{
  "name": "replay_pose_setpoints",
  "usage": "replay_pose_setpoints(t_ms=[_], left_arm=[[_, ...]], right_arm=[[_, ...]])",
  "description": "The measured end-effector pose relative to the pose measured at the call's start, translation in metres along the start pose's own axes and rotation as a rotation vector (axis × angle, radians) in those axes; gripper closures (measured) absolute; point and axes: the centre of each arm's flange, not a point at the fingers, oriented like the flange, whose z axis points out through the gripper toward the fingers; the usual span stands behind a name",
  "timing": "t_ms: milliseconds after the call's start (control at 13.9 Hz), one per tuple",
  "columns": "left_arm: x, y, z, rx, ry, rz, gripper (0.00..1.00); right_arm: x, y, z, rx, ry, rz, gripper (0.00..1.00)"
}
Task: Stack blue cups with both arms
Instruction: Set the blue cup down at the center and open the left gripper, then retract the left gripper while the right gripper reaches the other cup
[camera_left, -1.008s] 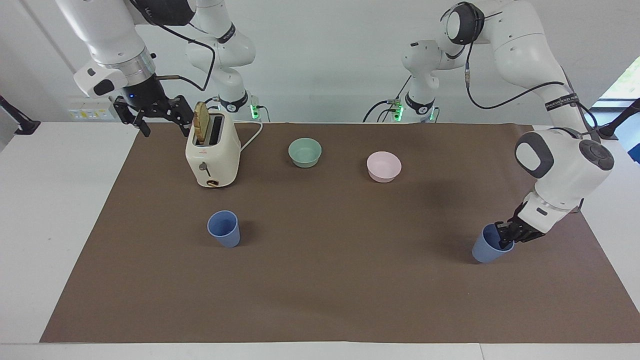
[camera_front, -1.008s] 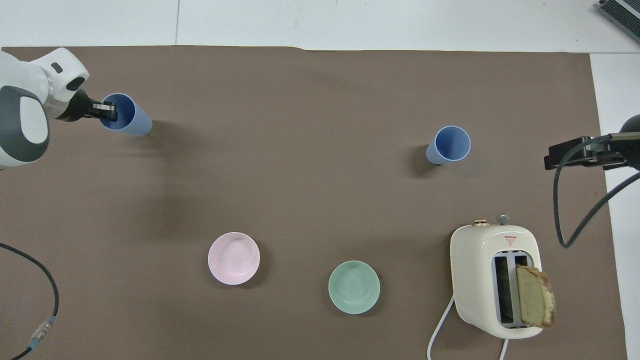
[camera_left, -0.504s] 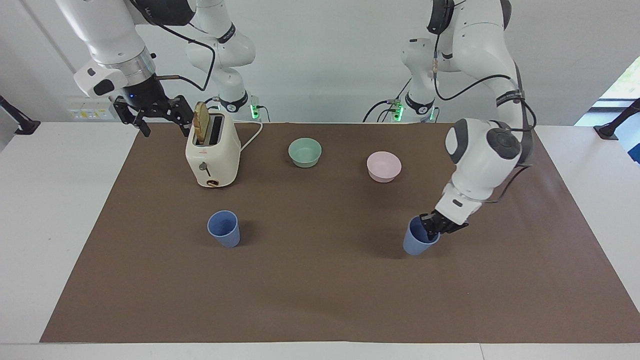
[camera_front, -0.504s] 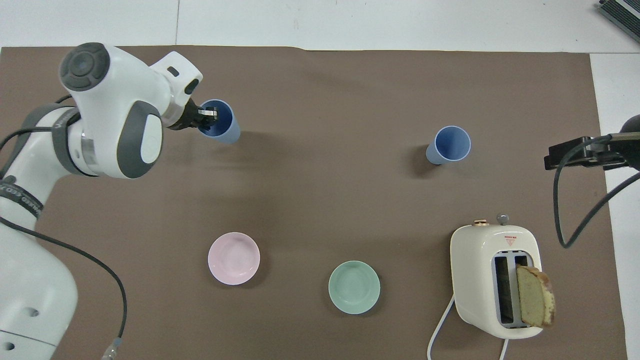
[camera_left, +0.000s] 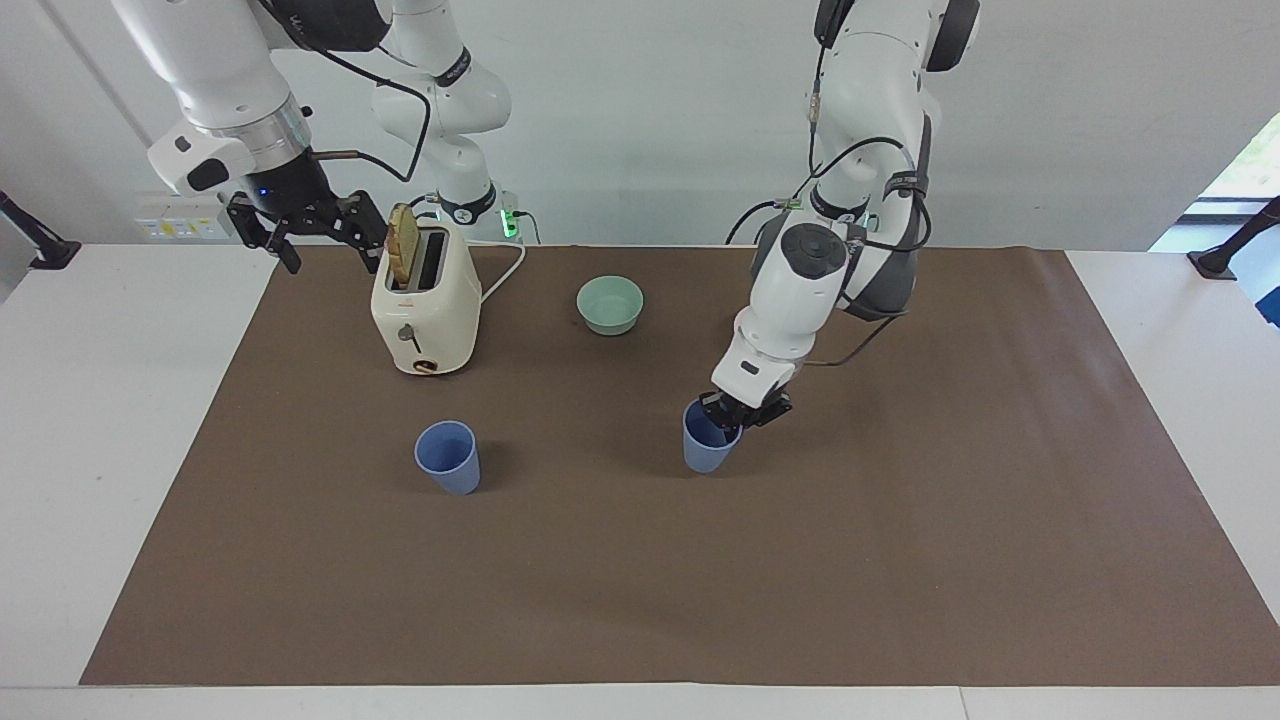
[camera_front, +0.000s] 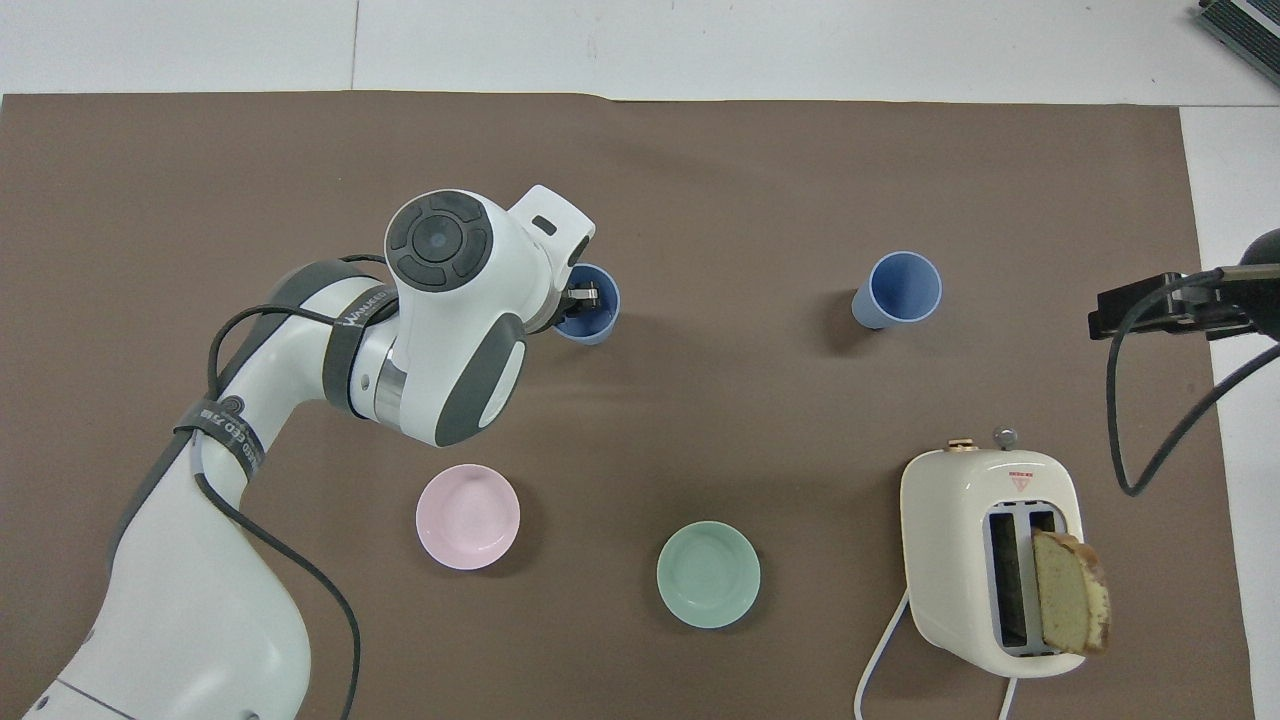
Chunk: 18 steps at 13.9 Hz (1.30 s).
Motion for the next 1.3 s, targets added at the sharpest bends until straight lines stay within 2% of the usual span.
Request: replay_pose_setpoints(t_ms=[288, 432, 576, 720, 792, 864, 1008, 1080, 1296], left_arm=[[-0.001, -0.002, 0.007, -0.002, 0.016, -0.01, 0.94], [0.0, -0.003, 0.006, -0.003, 0.019, -0.012, 0.75], [0.001, -0.004, 0.006, -0.003, 0.021, -0.013, 0.49], [0.003, -0.005, 0.004, -0.005, 0.028, -0.017, 0.3], [0.005, -0.007, 0.001, -0.007, 0.035, -0.017, 0.3], [0.008, -0.01, -0.005, -0.009, 0.045, -0.016, 0.25], [0.016, -0.02, -0.028, -0.019, 0.076, 0.001, 0.03], [0.022, -0.032, -0.045, -0.019, 0.09, 0.016, 0.0], [0.035, -0.085, -0.101, 0.002, 0.075, 0.099, 0.0]], right_arm=[[0.0, 0.0, 0.0, 0.0, 0.0, 0.0, 0.0], [0.0, 0.0, 0.0, 0.0, 0.0, 0.0, 0.0], [0.0, 0.0, 0.0, 0.0, 0.0, 0.0, 0.0], [0.0, 0.0, 0.0, 0.0, 0.0, 0.0, 0.0], [0.0, 0.0, 0.0, 0.0, 0.0, 0.0, 0.0], [0.0, 0.0, 0.0, 0.0, 0.0, 0.0, 0.0], [0.0, 0.001, 0.0, -0.001, 0.0, 0.002, 0.0], [0.0, 0.004, 0.0, -0.002, 0.0, 0.007, 0.0], [0.001, 0.023, -0.002, -0.011, 0.015, 0.035, 0.0]])
